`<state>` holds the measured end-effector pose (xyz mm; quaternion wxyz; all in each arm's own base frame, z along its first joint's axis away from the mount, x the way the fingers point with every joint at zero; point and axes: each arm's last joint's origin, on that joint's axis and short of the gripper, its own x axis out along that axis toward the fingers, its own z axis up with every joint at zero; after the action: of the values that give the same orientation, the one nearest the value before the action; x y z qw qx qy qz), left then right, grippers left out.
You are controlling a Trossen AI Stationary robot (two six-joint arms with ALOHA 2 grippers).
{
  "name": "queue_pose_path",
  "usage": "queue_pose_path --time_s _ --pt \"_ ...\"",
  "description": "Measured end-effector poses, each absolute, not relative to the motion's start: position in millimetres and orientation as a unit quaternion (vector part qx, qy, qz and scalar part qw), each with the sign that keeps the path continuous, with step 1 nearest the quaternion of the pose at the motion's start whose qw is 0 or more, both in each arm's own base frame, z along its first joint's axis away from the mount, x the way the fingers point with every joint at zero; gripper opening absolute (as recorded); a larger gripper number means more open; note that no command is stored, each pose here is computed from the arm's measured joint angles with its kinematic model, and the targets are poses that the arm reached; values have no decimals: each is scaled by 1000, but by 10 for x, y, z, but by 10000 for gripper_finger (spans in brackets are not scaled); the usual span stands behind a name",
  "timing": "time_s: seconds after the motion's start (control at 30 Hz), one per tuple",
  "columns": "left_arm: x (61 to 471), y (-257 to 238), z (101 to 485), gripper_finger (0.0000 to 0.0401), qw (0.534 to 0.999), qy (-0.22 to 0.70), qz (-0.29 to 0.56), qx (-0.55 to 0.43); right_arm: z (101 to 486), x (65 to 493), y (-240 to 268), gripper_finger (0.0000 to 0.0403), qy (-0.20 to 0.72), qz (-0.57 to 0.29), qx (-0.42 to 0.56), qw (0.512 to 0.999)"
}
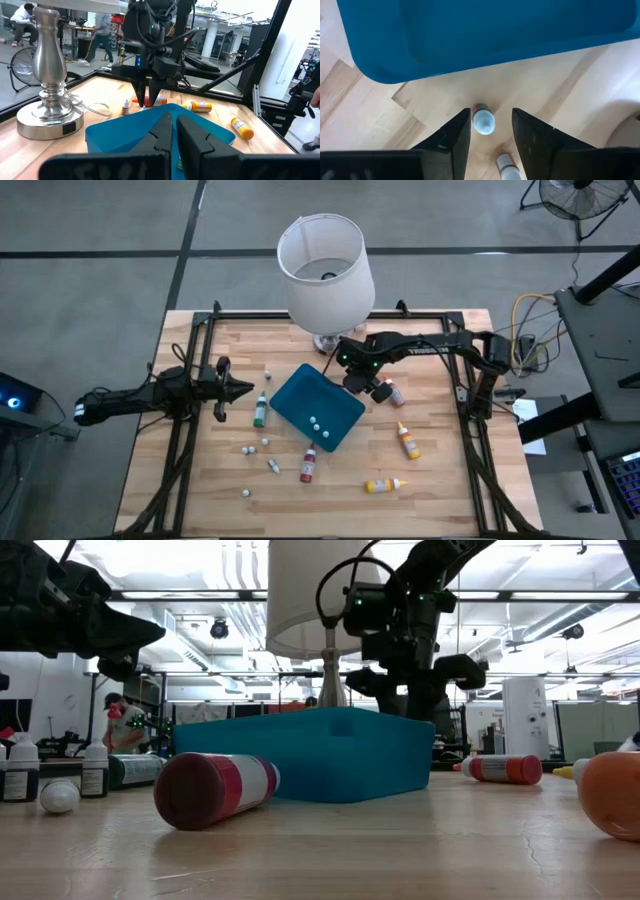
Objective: Pick & Place food coloring
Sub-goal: Put the small red food coloring bottle into the blue container
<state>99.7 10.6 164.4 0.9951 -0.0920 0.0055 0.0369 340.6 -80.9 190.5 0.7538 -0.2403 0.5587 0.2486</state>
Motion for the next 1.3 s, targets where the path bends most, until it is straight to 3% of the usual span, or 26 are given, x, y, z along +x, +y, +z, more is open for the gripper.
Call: queue_pose_path --time_s 1.3 --pt "997 106 1643 0 995 6 37 -92 1675 3380 -850 127 568 254 -215 752"
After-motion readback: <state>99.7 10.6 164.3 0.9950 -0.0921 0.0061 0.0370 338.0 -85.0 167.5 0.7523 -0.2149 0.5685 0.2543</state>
